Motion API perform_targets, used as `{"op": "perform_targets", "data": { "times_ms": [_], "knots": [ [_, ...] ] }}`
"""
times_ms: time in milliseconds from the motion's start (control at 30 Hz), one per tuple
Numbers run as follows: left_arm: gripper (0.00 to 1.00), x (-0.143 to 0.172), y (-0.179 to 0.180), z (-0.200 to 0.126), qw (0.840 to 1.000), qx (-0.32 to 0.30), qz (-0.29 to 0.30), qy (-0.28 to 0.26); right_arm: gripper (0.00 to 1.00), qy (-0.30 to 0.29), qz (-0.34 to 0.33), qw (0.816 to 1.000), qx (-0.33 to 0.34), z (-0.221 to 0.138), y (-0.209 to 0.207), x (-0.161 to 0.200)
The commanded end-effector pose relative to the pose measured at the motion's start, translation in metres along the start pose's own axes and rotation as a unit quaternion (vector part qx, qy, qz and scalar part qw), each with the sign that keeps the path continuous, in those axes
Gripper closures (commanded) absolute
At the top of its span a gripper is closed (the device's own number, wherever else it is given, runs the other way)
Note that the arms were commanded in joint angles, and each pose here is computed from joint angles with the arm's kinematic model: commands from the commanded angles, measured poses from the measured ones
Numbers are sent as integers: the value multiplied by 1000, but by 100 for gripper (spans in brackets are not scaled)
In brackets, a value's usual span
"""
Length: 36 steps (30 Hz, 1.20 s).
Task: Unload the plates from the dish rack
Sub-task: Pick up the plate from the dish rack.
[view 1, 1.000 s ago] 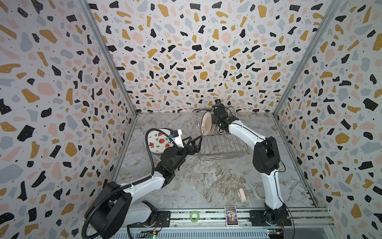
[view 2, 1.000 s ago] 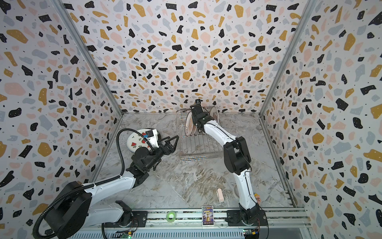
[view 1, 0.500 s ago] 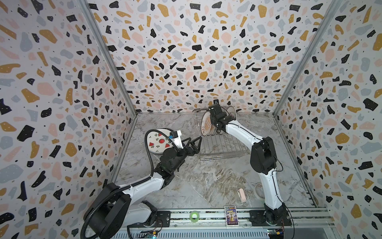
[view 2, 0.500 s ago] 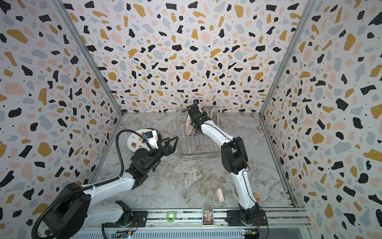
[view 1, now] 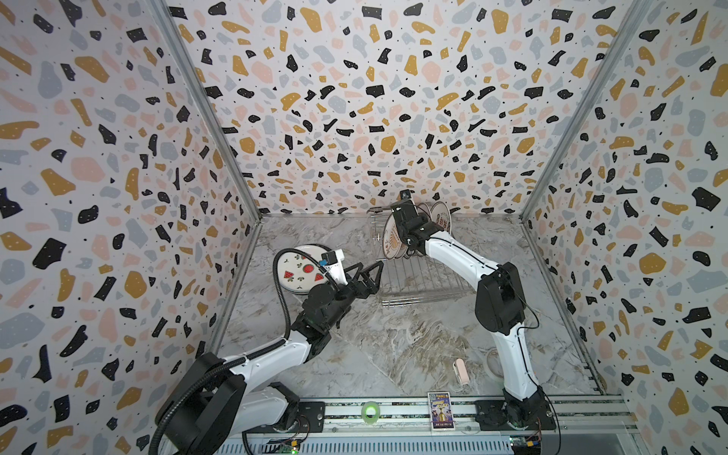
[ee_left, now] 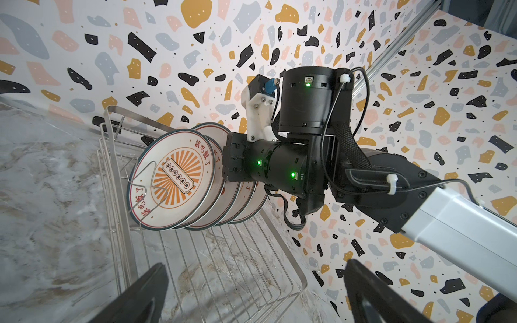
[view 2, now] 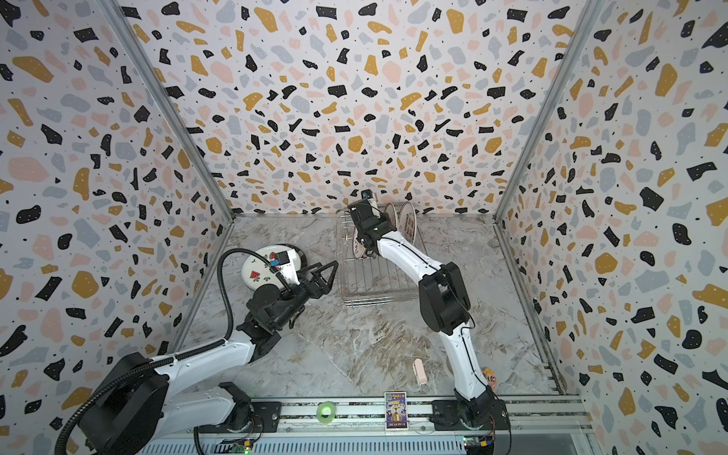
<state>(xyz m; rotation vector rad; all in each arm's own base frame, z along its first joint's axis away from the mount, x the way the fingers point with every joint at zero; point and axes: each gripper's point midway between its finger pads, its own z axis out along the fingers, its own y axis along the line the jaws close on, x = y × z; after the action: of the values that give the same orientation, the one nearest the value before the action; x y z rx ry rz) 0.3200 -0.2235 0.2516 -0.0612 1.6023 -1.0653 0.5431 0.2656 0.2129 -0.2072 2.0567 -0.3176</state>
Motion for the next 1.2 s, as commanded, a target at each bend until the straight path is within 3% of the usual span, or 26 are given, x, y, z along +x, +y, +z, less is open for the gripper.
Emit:
{"op": "perform_targets", "data": {
  "times_ms": [0,467,1167],
  "knots": [
    [0,-8,-7,-4,1000,11,3,-20,95,-70,35,996,30,-55,-40,-65],
    [0,-9,-6,-8,1000,9,-2,-23,95,-125,50,990,46,-120,-68,-83],
    [0,-16,-12,-21,999,14,-8,-30,95,-191,102,976,9,-207,-113,-67]
  ]
}}
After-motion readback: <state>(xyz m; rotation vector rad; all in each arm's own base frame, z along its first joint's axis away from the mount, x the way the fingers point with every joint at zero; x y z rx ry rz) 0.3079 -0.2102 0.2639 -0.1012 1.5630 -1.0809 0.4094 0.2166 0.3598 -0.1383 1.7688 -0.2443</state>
